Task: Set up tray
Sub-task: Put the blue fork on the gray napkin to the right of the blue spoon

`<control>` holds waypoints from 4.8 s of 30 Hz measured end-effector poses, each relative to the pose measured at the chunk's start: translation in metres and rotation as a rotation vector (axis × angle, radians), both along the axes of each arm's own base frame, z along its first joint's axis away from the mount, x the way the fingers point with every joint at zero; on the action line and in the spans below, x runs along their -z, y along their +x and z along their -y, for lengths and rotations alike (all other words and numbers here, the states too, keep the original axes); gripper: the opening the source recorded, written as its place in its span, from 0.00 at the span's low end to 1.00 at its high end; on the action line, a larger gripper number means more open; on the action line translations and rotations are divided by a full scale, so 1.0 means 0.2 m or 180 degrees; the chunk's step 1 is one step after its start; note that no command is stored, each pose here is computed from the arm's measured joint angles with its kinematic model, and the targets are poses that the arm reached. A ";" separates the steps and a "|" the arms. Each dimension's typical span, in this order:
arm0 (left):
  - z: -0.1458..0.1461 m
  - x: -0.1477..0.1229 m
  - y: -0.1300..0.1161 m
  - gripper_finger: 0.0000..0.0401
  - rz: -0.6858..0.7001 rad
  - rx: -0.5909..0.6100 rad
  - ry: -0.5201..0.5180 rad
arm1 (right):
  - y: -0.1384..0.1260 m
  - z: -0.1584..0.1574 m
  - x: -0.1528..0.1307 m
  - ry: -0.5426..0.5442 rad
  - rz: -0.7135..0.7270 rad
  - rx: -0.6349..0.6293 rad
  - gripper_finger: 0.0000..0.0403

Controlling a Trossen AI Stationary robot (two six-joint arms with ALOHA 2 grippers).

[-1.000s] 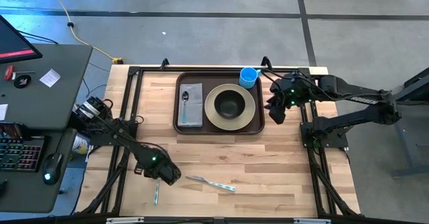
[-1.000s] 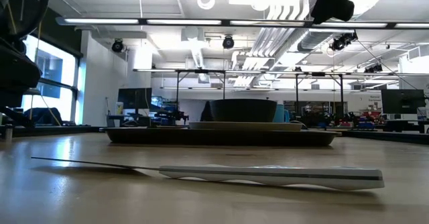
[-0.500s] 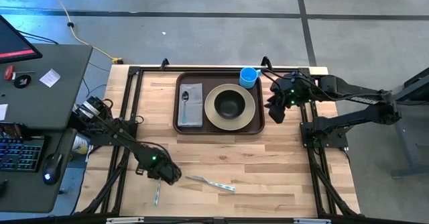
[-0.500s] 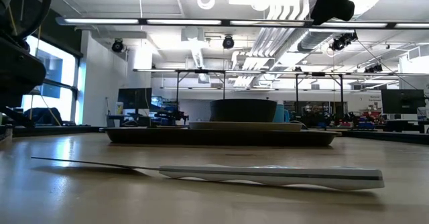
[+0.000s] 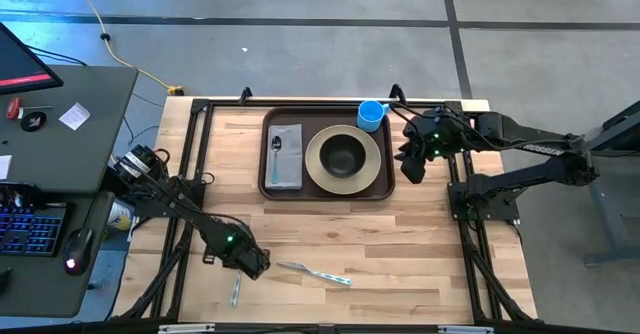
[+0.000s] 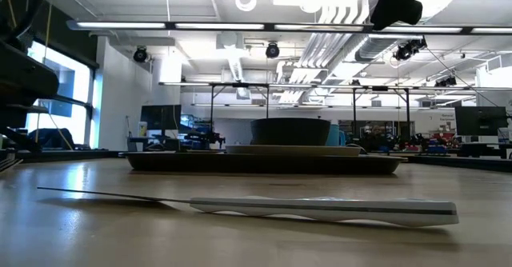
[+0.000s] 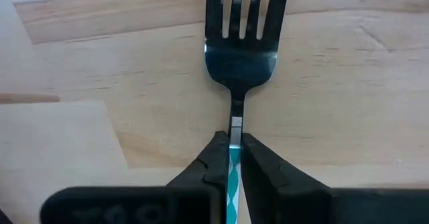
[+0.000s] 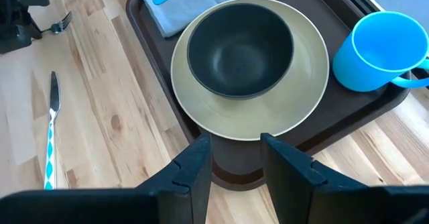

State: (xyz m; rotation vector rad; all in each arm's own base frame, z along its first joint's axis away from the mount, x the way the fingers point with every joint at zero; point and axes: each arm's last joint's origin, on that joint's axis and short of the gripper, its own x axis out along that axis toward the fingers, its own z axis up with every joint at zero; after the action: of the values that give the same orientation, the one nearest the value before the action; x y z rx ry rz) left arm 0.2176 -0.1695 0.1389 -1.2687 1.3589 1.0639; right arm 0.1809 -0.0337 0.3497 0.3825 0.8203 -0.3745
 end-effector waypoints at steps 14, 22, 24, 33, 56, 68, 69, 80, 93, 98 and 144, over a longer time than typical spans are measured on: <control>-0.17 -0.17 0.27 0.10 0.0774 -0.0232 0.0647 | 0.00 0.00 0.00 -0.0038 -0.0013 -0.0040 0.29; -0.47 -0.29 0.46 0.11 0.0988 0.0062 0.0944 | 0.00 -0.01 0.00 0.0138 -0.0013 -0.0075 0.29; -0.56 -0.34 0.50 0.11 0.1063 0.0127 0.1050 | 0.00 -0.01 0.00 0.0177 -0.0005 -0.0065 0.29; -1.08 -0.49 0.56 0.11 0.1024 0.0130 0.1402 | 0.00 -0.03 0.00 0.0252 0.0010 -0.0031 0.29; -1.62 -0.27 0.44 0.14 0.0496 0.0137 0.0915 | 0.02 -0.03 -0.02 -0.0449 0.0136 0.0216 0.29; -1.65 -0.22 0.44 0.14 0.0442 -0.0089 0.0812 | 0.03 -0.03 -0.03 -0.0452 0.0168 0.0218 0.29; -1.65 -0.22 0.44 0.14 0.0435 -0.0090 0.0800 | 0.03 -0.03 -0.03 -0.0452 0.0168 0.0218 0.29; -1.70 -0.19 0.41 0.14 0.0327 -0.0161 0.0730 | 0.03 -0.03 -0.03 -0.0385 0.0184 0.0235 0.29; -1.71 -0.16 0.42 0.14 0.0343 -0.0212 0.0582 | 0.03 -0.03 -0.03 -0.0376 0.0183 0.0229 0.29; -1.71 -0.15 0.42 0.14 0.0392 -0.0218 0.0503 | 0.03 -0.03 -0.03 -0.0361 0.0189 0.0252 0.29; -1.70 -0.15 0.42 0.35 0.0432 -0.0213 0.0334 | 0.03 -0.03 -0.03 -0.0338 0.0197 0.0272 0.29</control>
State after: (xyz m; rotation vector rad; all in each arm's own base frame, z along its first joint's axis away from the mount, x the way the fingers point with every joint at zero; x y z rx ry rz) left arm 0.3018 0.1704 0.1690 -1.2922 1.1514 1.0613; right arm 0.1865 -0.0276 0.3548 0.3292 0.7221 -0.4816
